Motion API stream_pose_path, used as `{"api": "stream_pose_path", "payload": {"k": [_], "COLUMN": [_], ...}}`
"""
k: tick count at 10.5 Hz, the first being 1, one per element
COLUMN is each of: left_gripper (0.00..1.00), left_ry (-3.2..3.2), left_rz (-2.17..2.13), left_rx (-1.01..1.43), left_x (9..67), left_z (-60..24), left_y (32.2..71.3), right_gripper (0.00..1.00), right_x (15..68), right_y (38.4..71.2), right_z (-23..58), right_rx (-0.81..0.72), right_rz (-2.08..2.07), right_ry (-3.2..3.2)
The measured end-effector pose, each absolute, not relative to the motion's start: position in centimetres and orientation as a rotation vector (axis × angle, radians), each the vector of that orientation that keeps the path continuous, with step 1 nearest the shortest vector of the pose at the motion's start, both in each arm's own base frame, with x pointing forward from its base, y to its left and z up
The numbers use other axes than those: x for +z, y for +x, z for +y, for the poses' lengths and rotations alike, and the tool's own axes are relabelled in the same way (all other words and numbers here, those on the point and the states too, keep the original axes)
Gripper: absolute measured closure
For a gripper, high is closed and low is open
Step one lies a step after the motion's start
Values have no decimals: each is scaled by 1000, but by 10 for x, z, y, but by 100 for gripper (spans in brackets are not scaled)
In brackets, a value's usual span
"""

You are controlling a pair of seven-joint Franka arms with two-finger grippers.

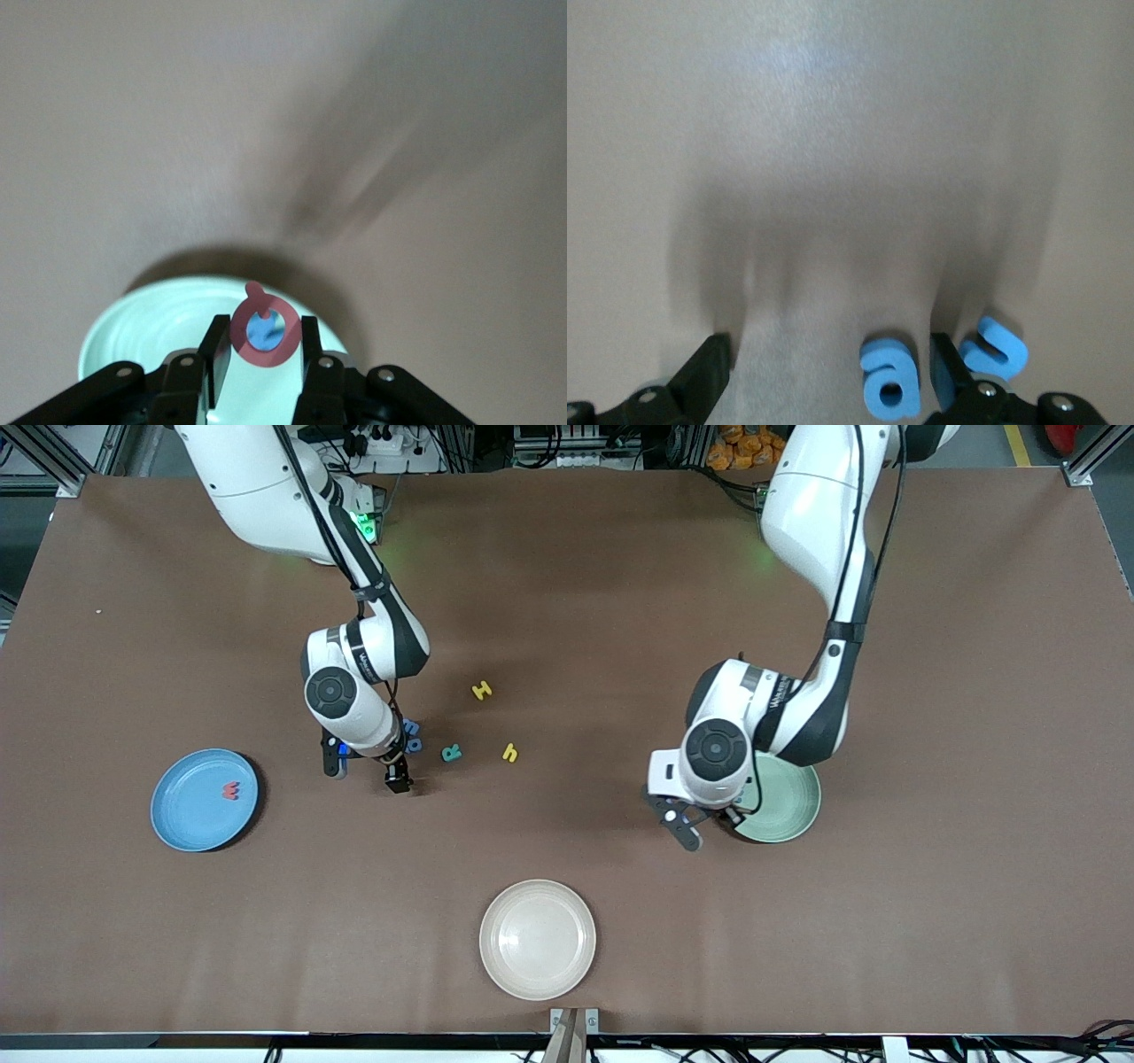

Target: Sort upper and lower case letters into plates

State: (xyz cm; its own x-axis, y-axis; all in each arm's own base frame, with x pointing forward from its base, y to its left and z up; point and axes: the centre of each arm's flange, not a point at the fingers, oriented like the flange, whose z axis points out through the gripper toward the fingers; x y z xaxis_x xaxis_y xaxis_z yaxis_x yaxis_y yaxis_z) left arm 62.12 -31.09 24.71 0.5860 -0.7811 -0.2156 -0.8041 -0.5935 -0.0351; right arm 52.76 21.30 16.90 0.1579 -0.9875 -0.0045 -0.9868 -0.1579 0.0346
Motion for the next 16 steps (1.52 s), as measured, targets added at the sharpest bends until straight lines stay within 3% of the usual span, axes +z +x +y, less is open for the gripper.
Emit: {"api": "stream_pose_path", "payload": {"k": [7, 8, 11, 12, 16], "left_gripper": [64, 55, 11, 1, 0], "left_ry": [-2692, -2694, -2753, -2780, -2989], "left_rz": [1462, 1463, 1314, 1241, 708], "left_rx": [466, 461, 430, 404, 250], "left_x": [240, 242, 243, 246, 260], "left_z": [-187, -189, -207, -218, -340], "left_y": [598, 596, 593, 593, 575], "right_gripper": [0, 0, 0, 0, 0], "right_x": [161, 162, 170, 174, 176], "right_y": [512, 511, 511, 511, 509], "right_z": [213, 212, 210, 210, 207], "right_rx": [49, 54, 39, 28, 12], "right_rz": [-2066, -2069, -2071, -2070, -2066], "right_ry": [2428, 2430, 2420, 2413, 2401]}}
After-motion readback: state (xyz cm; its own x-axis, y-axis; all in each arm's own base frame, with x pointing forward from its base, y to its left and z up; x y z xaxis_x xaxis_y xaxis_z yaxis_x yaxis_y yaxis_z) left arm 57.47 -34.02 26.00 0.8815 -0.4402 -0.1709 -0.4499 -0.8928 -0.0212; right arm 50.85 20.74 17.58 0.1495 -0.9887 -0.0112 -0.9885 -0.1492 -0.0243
